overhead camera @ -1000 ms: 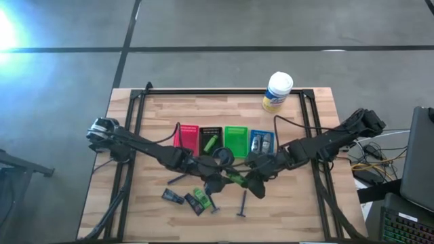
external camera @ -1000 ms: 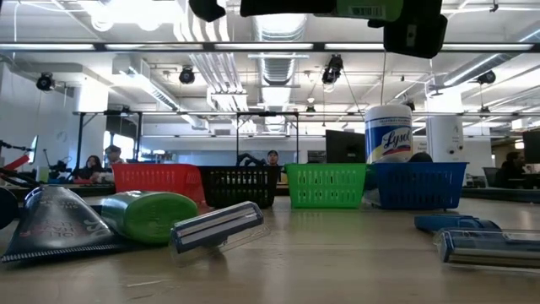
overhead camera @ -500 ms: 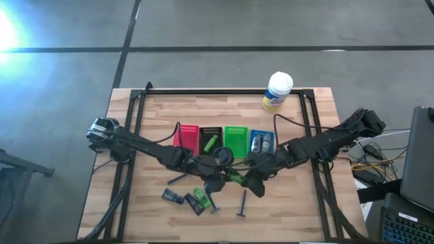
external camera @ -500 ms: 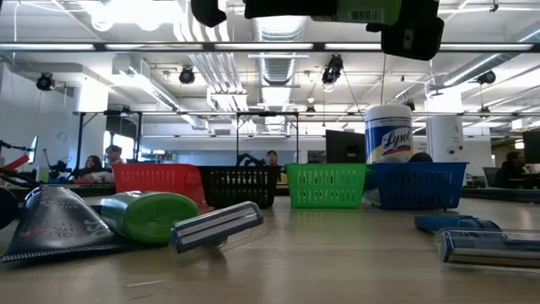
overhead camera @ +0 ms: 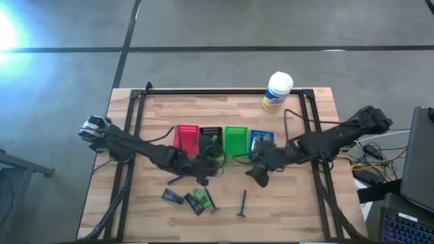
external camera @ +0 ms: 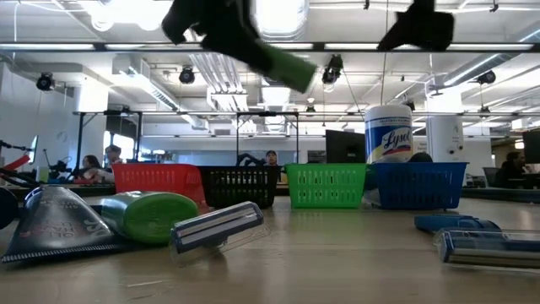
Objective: Pick & Place Travel size toiletries
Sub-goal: Put the green shampoo into the black bin
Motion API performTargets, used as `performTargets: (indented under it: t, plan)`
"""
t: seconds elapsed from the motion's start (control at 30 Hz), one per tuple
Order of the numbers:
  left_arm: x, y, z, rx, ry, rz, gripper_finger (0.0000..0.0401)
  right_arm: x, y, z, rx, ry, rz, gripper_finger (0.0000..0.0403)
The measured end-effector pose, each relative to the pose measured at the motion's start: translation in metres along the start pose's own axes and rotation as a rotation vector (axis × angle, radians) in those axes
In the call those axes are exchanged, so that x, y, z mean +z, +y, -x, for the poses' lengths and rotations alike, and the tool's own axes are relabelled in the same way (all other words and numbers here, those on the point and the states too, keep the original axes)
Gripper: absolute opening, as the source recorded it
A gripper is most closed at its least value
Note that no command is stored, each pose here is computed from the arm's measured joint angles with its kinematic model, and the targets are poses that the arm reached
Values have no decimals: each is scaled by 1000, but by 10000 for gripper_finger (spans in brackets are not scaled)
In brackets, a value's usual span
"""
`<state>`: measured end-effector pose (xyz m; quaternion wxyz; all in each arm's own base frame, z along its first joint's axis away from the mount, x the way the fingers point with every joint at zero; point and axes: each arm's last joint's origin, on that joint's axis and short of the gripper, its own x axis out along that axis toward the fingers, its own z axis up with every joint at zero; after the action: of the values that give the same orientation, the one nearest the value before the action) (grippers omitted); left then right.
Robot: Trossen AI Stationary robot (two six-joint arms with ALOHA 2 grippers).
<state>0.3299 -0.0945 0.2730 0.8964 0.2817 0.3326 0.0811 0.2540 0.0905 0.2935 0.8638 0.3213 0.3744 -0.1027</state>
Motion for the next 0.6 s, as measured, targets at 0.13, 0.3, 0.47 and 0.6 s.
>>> performTargets:
  t: [0.13,0.3,0.47,0.6]
  plan:
    - [-25,-1,16,172,40,329,104,-4,-11,29,-144,-150,-54,331]
    - [-64,-1,11,376,5,971,104,-6,-27,49,-279,-282,-169,346]
    - [-95,-6,-14,444,42,1342,104,-7,-30,49,-304,-307,-183,348]
    - [-104,-8,-32,478,55,1384,104,-8,-29,44,-321,-299,-173,337]
